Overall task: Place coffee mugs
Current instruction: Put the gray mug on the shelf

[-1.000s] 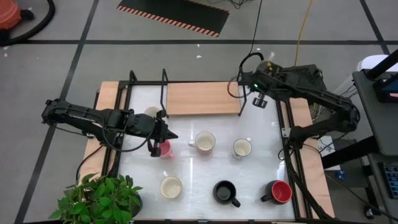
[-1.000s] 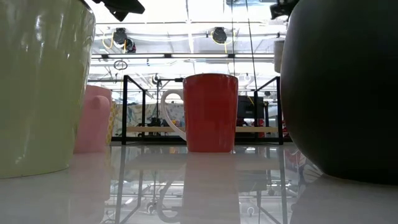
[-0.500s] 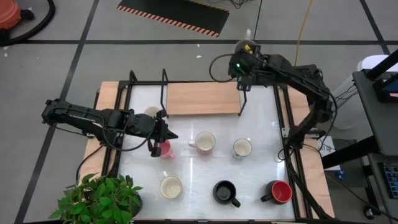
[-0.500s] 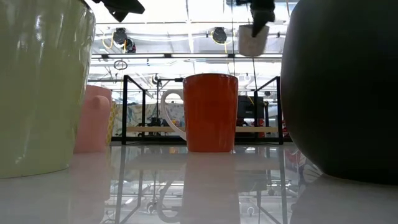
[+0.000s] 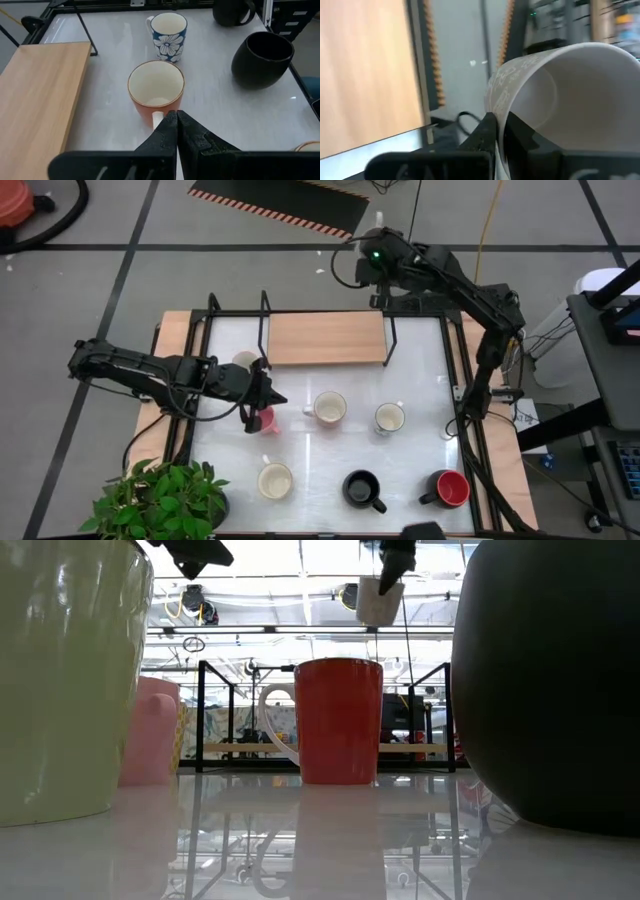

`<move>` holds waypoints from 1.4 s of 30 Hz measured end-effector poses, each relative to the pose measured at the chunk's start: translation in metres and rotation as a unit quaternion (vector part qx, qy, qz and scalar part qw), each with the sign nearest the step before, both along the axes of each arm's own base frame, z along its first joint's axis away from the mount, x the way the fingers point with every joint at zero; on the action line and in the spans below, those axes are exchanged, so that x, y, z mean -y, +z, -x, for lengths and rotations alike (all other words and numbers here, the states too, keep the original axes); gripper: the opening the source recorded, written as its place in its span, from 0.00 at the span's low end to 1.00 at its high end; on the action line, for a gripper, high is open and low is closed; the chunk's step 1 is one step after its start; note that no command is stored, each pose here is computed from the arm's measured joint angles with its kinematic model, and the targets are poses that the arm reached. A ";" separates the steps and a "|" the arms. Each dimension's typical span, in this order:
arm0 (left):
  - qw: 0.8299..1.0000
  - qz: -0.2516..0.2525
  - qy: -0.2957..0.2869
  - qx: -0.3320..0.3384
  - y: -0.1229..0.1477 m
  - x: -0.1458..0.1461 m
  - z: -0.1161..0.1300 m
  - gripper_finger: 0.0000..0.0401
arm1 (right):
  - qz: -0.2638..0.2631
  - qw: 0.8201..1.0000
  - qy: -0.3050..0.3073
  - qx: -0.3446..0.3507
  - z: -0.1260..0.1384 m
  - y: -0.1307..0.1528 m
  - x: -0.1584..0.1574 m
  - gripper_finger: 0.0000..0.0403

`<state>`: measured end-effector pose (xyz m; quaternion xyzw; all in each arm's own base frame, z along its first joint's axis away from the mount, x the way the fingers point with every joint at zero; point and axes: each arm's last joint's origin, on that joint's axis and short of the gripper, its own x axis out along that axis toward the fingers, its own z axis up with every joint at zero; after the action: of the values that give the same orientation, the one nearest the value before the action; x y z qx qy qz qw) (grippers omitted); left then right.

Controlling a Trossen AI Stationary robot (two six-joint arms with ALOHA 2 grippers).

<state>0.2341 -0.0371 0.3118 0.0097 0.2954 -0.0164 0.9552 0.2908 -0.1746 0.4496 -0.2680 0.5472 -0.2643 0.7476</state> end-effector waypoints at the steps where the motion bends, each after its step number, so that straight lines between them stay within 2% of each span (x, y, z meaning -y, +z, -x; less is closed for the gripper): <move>1: 1.000 -0.001 -0.001 -0.003 -0.001 0.000 -0.001 0.00 | -0.017 1.000 0.000 -0.004 0.000 -0.004 0.003 0.01; 11: 1.000 -0.012 -0.006 -0.028 -0.011 0.002 -0.009 0.00 | -0.168 0.986 0.010 -0.015 -0.013 -0.042 0.022 0.01; 20: 0.999 -0.014 -0.014 -0.028 -0.011 0.005 -0.008 0.00 | -0.225 0.974 0.025 -0.023 -0.026 -0.063 0.030 0.01; 23: 0.999 -0.014 -0.021 -0.028 -0.011 0.008 -0.007 0.00 | -0.227 0.973 0.032 -0.030 -0.028 -0.070 0.033 0.01; 33: 0.999 -0.013 -0.043 -0.028 -0.011 0.020 -0.005 0.00 | -0.288 0.952 0.032 -0.097 -0.022 -0.119 0.047 0.02; 42: 0.998 -0.009 -0.056 -0.028 -0.011 0.027 -0.003 0.00 | -0.300 0.947 0.022 -0.114 -0.023 -0.154 0.053 0.02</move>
<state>0.2369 -0.0645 0.3006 0.0345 0.3213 -0.0679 0.9439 0.3137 -0.2279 0.2955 -0.0716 0.6769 -0.0394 0.7315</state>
